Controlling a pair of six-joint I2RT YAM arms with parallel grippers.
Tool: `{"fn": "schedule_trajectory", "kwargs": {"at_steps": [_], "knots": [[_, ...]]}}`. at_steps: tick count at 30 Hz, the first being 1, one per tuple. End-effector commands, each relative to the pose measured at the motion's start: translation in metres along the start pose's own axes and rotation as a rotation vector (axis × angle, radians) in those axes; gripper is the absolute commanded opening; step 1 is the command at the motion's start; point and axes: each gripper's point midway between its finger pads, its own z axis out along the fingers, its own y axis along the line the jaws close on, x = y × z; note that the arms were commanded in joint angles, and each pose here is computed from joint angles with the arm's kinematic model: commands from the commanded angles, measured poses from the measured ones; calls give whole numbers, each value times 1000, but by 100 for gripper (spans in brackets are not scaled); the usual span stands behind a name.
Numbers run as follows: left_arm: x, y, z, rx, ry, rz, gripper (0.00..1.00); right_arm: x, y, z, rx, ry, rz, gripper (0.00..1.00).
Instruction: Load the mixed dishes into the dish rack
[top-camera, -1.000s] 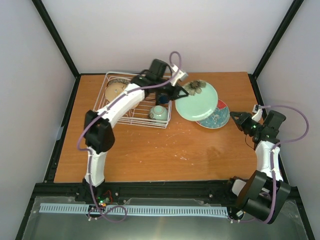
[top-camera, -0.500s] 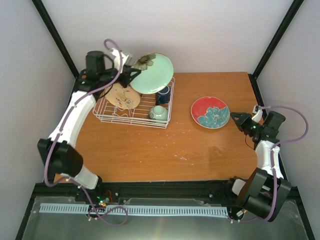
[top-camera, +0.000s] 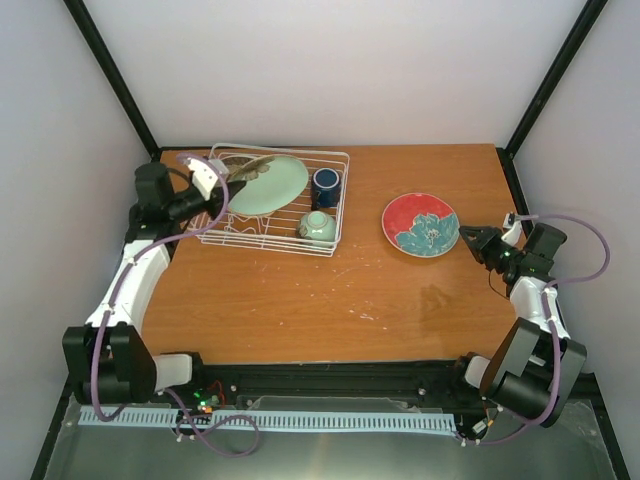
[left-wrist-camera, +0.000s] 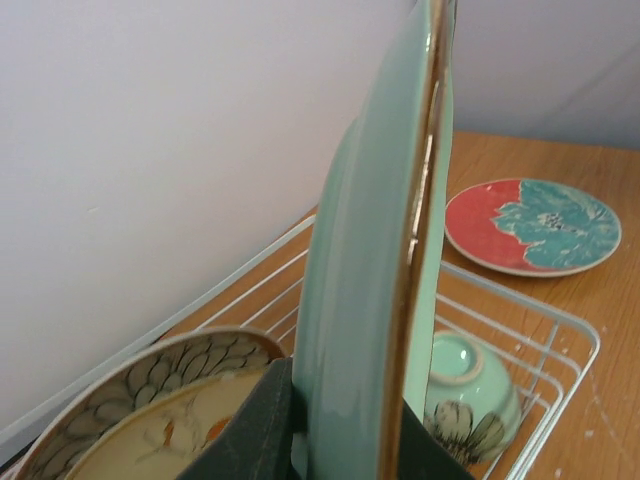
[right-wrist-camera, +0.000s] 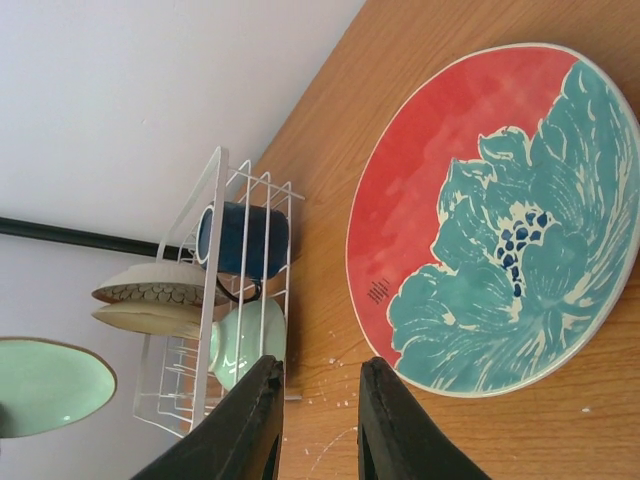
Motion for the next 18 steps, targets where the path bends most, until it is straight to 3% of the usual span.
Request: {"fn": "schedule_trajectory", "kwargs": {"at_steps": [1, 10, 18], "knots": [[-41, 5, -38, -16, -180, 299, 1, -1, -2, 2, -21, -1, 3, 20], [5, 33, -56, -10, -162, 266, 1, 2, 2, 2, -48, 10, 10, 20], [35, 30, -48, 51, -151, 369, 1, 16, 27, 2, -69, 37, -91, 22]]}}
